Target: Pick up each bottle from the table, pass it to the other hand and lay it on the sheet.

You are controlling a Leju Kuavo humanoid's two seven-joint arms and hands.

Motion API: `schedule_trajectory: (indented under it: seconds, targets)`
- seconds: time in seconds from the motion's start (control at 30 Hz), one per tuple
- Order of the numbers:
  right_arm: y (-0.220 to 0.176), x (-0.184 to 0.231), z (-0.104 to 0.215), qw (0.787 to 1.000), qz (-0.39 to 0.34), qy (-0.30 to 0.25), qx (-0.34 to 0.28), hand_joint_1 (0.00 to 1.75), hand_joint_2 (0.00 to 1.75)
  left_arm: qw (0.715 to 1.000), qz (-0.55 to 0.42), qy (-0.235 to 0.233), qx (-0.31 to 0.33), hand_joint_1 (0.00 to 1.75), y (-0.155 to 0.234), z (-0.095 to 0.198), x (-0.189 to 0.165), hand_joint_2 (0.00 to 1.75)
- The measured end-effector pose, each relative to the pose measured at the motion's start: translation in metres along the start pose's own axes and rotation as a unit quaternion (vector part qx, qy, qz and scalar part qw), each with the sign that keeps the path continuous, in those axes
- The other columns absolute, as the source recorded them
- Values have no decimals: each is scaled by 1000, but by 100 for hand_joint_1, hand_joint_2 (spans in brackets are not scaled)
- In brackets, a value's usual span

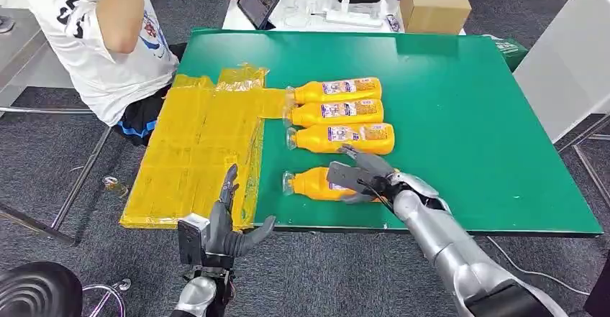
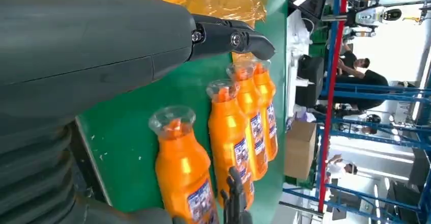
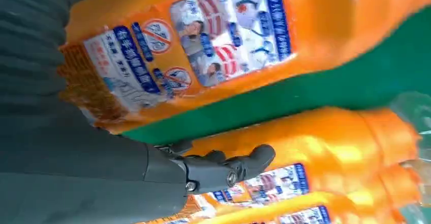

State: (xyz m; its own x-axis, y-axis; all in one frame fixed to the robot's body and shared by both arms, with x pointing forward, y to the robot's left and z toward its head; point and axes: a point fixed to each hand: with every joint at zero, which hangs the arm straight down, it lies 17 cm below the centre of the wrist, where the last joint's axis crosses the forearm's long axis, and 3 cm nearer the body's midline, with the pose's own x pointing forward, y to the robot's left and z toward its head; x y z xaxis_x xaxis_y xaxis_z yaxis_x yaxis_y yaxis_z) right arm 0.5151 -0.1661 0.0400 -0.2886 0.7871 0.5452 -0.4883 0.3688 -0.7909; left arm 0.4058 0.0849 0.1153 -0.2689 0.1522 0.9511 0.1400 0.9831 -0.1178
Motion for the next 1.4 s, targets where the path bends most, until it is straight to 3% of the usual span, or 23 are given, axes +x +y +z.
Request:
schedule_trajectory:
  seconds: [1.1, 1.13, 1.17, 1.2, 1.23, 1.4]
  targets:
    - [18, -75, 34, 992, 49, 78, 83, 0, 175, 1000, 3, 11, -1, 0, -2, 0, -9, 175]
    - [18, -77, 36, 992, 49, 81, 87, 28, 175, 1000, 4, 12, -1, 0, -2, 0, -9, 175]
    - [19, -79, 38, 991, 49, 84, 92, 131, 175, 1000, 4, 12, -1, 0, -2, 0, -9, 175]
    - [18, -82, 39, 990, 49, 87, 96, 162, 175, 1000, 4, 13, -1, 0, -2, 0, -9, 175]
    - [19, -84, 41, 990, 49, 89, 99, 171, 175, 1000, 4, 14, -1, 0, -2, 0, -10, 175]
    - [21, -87, 43, 989, 52, 91, 103, 175, 175, 1000, 5, 17, -2, 0, -3, 0, -12, 175]
